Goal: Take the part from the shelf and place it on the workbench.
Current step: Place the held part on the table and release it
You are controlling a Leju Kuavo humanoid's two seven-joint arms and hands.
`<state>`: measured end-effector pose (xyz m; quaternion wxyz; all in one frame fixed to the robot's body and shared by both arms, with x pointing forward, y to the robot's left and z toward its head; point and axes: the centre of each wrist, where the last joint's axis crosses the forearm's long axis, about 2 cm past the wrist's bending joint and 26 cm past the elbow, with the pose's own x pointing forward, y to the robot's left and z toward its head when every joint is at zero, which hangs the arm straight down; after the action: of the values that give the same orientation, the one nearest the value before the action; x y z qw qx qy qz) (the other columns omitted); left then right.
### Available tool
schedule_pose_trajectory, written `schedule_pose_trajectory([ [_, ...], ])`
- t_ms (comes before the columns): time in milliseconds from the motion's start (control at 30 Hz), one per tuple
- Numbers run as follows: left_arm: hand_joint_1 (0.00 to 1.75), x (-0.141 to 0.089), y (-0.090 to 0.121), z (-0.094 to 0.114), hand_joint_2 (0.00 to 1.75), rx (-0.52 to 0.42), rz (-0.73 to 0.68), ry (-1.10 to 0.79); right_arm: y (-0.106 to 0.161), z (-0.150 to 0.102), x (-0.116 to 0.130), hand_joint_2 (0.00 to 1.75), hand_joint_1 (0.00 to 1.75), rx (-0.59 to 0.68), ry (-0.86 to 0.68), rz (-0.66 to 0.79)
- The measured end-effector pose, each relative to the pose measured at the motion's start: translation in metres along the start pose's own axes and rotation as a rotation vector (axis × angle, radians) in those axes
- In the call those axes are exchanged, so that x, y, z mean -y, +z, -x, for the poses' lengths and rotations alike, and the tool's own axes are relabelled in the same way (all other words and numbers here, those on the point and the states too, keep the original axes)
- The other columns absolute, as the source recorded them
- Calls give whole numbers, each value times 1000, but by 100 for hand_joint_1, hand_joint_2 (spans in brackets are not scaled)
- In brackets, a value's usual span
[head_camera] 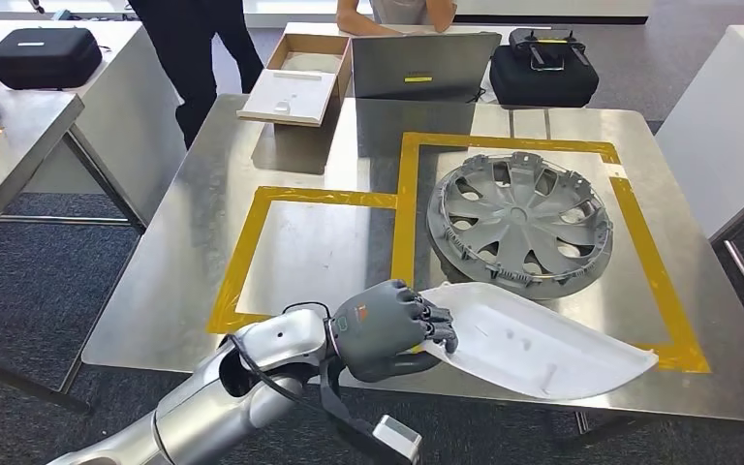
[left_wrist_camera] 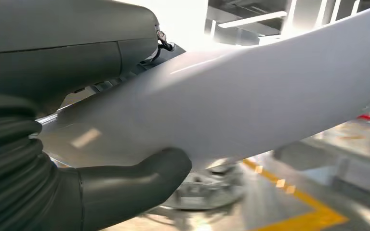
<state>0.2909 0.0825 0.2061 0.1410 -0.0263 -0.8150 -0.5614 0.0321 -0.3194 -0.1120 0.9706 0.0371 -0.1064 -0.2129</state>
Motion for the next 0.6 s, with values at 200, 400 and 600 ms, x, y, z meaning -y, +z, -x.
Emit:
schedule_pose_trajectory([
  [200, 175, 20, 23, 32, 175, -194, 40, -119, 0, 0, 0, 0, 0, 1, 1, 4],
  [400, 175, 17, 51, 86, 175, -431, 45, -242, 0, 0, 0, 0, 0, 1, 11, 4],
  [600, 175, 3, 82, 125, 175, -638, 35, -280, 0, 1, 0, 0, 0, -2, 17, 3],
])
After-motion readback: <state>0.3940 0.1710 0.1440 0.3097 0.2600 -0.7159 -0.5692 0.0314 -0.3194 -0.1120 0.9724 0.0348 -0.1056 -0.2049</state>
